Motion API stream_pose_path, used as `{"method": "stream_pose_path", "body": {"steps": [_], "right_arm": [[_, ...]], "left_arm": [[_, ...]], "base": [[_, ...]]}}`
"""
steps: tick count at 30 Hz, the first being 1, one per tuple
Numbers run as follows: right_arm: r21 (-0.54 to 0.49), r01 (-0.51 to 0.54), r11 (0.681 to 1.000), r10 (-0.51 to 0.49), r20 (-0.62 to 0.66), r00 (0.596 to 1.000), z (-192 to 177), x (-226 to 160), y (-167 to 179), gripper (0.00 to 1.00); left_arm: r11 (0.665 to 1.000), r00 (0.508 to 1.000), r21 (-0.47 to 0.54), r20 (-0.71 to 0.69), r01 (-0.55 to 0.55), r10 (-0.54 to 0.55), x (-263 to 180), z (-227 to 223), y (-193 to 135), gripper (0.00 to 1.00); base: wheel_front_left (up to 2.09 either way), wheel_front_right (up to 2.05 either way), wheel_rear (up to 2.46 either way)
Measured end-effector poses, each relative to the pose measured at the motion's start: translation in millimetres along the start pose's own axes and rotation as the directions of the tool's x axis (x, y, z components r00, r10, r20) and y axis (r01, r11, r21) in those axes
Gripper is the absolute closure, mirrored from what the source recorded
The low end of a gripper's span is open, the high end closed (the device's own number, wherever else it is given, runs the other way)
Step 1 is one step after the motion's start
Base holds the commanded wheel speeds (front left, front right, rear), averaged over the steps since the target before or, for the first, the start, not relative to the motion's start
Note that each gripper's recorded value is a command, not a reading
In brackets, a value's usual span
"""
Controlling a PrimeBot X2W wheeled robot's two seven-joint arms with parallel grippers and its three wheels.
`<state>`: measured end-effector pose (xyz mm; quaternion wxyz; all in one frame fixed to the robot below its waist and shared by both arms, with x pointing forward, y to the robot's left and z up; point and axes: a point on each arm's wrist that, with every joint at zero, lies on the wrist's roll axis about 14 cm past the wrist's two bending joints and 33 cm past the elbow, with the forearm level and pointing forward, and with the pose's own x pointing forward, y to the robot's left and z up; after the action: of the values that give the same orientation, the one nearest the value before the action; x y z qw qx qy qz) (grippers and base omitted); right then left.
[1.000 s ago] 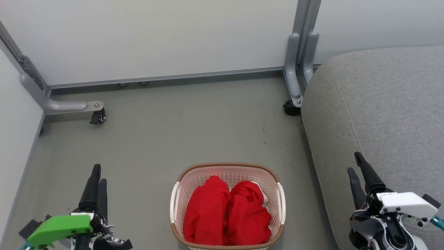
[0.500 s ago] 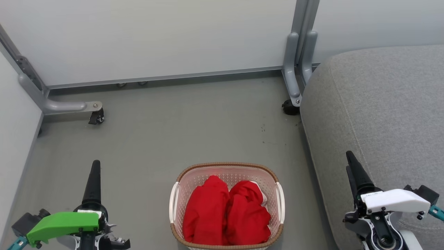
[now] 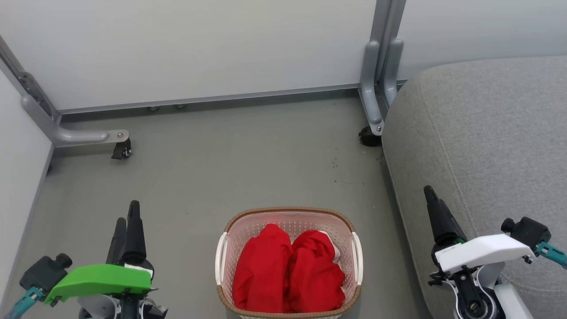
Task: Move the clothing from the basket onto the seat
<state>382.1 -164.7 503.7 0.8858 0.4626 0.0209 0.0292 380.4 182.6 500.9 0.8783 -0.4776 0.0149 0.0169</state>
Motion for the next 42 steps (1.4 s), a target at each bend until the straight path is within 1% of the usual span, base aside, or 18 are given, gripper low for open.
{"method": "stream_pose_path", "body": {"steps": [4, 9, 17, 22, 30, 34, 36, 37, 42], "right_arm": [[-0.097, -0.019, 0.995, 0.018, -0.018, 1.0, -4, 1, 3, 0.0], [-0.206, -0.042, 0.978, 0.037, -0.026, 0.999, -6, 3, 8, 0.0], [-0.33, -0.072, 0.941, 0.067, -0.027, 0.997, -7, 2, 16, 0.0], [-0.388, -0.085, 0.918, 0.078, -0.033, 0.996, -11, -1, 18, 0.0], [-0.497, -0.114, 0.86, 0.107, -0.043, 0.993, -14, -4, 23, 0.0], [-0.522, -0.109, 0.846, 0.105, -0.038, 0.994, -14, -7, 22, 0.0], [-0.546, -0.109, 0.831, 0.103, -0.042, 0.994, -16, -9, 21, 0.0], [-0.566, -0.108, 0.817, 0.102, -0.043, 0.994, -16, -11, 20, 0.0], [-0.622, -0.117, 0.774, 0.115, -0.043, 0.992, -16, -12, 22, 0.0]], "left_arm": [[0.998, 1.0, 0.069, -0.004, 0.006, -0.006, 0, -4, -4, 0.0], [0.989, 1.0, 0.15, -0.004, 0.014, -0.013, 1, -6, -9, 0.0], [0.961, 1.0, 0.275, -0.004, 0.018, -0.018, -2, -11, -11, 0.0], [0.941, 0.999, 0.336, 0.001, 0.033, -0.035, -3, -13, -17, 0.0], [0.901, 0.998, 0.431, 0.005, 0.054, -0.062, -7, -16, -23, 0.0], [0.879, 0.997, 0.473, 0.006, 0.068, -0.08, -7, -17, -27, 0.0], [0.87, 0.996, 0.488, 0.01, 0.073, -0.089, -7, -17, -30, 0.0], [0.859, 0.995, 0.506, 0.007, 0.081, -0.098, -8, -18, -32, 0.0], [0.821, 0.994, 0.564, -0.002, 0.091, -0.109, -10, -23, -33, 0.0]], "base": [[0.0, 0.0, 0.0], [0.0, 0.0, 0.0], [0.0, 0.0, 0.0], [0.0, 0.0, 0.0], [0.0, 0.0, 0.0], [0.0, 0.0, 0.0], [0.0, 0.0, 0.0], [0.0, 0.0, 0.0], [0.0, 0.0, 0.0]]}}
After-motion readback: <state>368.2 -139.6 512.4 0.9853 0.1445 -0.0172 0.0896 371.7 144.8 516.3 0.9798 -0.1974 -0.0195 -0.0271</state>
